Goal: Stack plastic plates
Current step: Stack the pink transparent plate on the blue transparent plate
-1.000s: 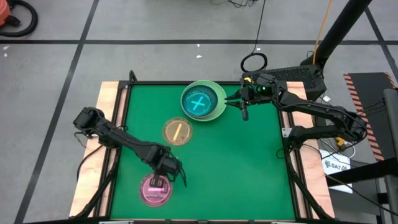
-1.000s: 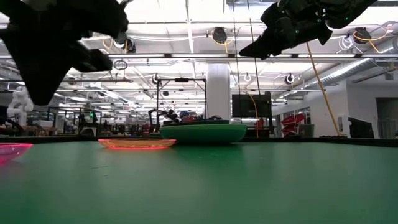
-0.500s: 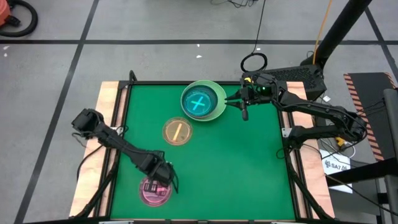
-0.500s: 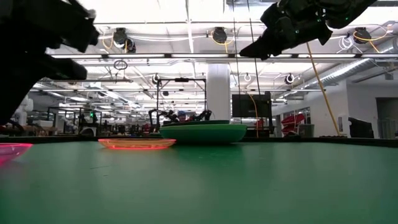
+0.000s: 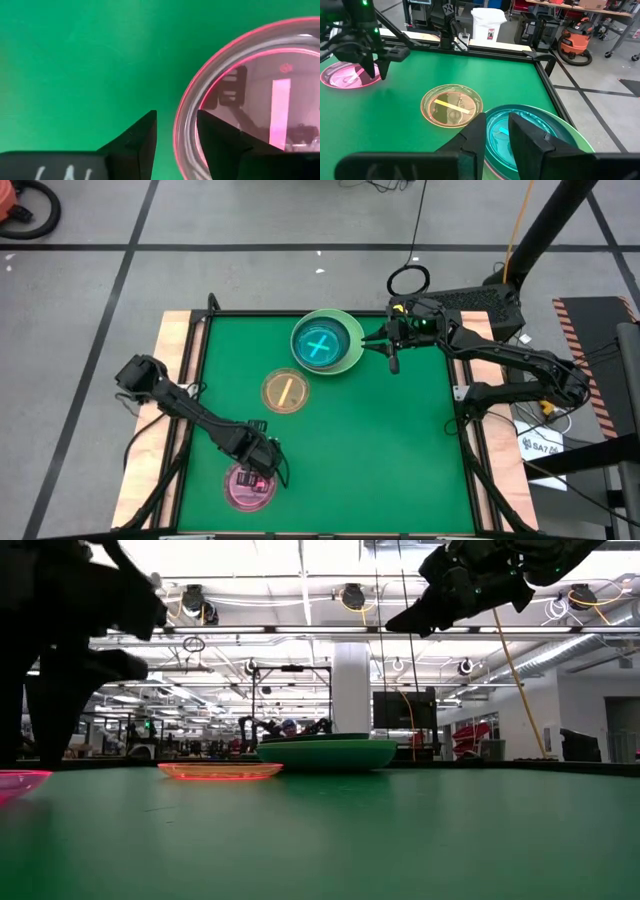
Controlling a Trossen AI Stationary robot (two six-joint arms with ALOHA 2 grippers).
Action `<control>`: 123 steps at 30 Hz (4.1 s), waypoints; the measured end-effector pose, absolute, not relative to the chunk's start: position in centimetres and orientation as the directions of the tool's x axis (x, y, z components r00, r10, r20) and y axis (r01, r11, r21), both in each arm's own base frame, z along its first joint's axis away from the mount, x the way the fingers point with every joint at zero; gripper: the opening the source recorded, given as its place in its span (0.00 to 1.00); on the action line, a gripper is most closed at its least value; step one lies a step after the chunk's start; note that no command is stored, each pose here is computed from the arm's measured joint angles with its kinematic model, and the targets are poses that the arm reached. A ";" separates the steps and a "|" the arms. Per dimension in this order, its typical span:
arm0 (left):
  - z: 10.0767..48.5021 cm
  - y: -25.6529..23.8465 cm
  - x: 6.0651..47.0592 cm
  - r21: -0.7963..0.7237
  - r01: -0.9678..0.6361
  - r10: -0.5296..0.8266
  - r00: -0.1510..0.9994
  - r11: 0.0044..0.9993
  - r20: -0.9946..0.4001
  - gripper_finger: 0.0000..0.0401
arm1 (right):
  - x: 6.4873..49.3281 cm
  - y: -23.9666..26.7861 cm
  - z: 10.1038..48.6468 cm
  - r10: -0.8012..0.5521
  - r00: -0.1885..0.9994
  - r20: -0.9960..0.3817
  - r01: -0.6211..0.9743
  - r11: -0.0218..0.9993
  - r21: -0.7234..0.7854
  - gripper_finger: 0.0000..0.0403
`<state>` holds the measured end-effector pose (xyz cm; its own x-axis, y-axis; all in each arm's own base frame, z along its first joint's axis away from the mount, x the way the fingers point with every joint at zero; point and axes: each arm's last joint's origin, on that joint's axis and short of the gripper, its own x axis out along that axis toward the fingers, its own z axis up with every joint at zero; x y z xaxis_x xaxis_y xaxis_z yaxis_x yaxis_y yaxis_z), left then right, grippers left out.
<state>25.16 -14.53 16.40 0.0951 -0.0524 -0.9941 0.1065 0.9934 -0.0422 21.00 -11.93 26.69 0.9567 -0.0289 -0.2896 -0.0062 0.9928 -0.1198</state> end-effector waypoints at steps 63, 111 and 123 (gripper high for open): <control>14.5 -14.2 25.0 -0.139 0.132 -0.155 0.123 0.981 -0.980 0.13 | 21.0 -11.9 26.7 -0.028 0.957 -0.289 -0.007 0.993 -0.119 0.19; 24.1 3.9 26.4 -0.102 -0.352 0.141 0.600 0.931 -0.787 0.01 | 20.9 -11.9 26.3 -0.021 0.945 -0.327 -0.010 0.995 -0.095 0.19; 25.1 16.8 23.5 -0.347 -0.681 0.380 0.680 0.645 -0.627 0.01 | 20.7 -12.1 26.0 -0.108 0.924 -0.368 0.069 0.991 -0.118 0.19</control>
